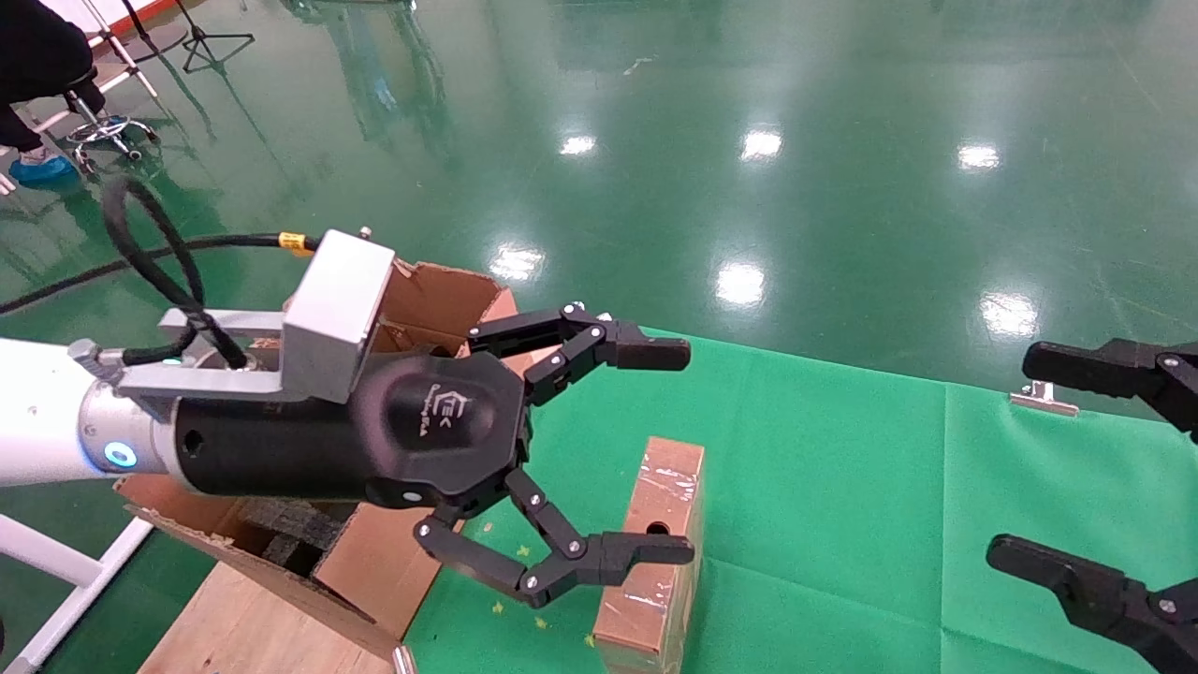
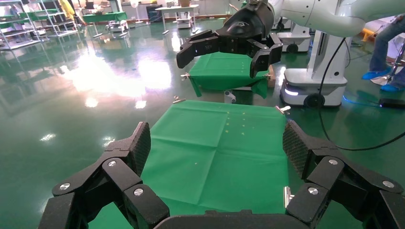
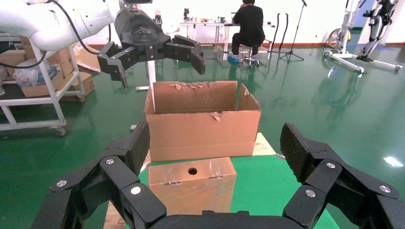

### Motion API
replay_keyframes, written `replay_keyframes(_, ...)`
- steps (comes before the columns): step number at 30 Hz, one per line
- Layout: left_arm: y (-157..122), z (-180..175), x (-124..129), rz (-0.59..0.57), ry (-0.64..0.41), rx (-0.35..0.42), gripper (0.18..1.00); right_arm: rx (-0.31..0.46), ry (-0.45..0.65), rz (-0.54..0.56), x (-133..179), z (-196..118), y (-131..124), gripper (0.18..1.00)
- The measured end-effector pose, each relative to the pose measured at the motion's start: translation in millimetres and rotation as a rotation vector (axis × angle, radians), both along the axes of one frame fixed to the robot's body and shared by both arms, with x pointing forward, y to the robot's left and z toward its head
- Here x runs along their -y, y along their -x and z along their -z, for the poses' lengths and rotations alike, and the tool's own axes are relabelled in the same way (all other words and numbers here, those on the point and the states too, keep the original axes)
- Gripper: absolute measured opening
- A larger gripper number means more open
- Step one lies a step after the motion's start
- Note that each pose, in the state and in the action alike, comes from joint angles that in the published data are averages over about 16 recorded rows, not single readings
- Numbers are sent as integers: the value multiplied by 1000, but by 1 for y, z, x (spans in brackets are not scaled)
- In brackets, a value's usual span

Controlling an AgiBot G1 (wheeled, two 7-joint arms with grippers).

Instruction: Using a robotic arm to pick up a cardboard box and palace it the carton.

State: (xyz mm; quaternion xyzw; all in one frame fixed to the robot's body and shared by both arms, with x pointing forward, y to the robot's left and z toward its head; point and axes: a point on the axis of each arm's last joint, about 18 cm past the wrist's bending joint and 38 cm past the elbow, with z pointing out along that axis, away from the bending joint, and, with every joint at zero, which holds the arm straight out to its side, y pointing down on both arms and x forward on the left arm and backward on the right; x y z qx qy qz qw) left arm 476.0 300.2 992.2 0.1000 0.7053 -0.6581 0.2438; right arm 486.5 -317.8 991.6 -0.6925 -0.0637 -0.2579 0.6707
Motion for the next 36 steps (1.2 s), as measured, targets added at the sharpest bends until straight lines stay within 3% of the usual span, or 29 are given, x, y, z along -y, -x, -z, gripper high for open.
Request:
replay_keyframes(17, -1, 1, -1, -7, -8, -1, 1001, 0, 0, 0, 0, 0, 0, 1001)
replay_keyframes(26, -9, 8, -5, -96, -111, -19, 1001, 0, 0, 0, 0, 0, 0, 997)
replay_keyframes(36, -24, 12, -14, -220, -229, -45, 1001, 0, 0, 0, 0, 0, 0, 939)
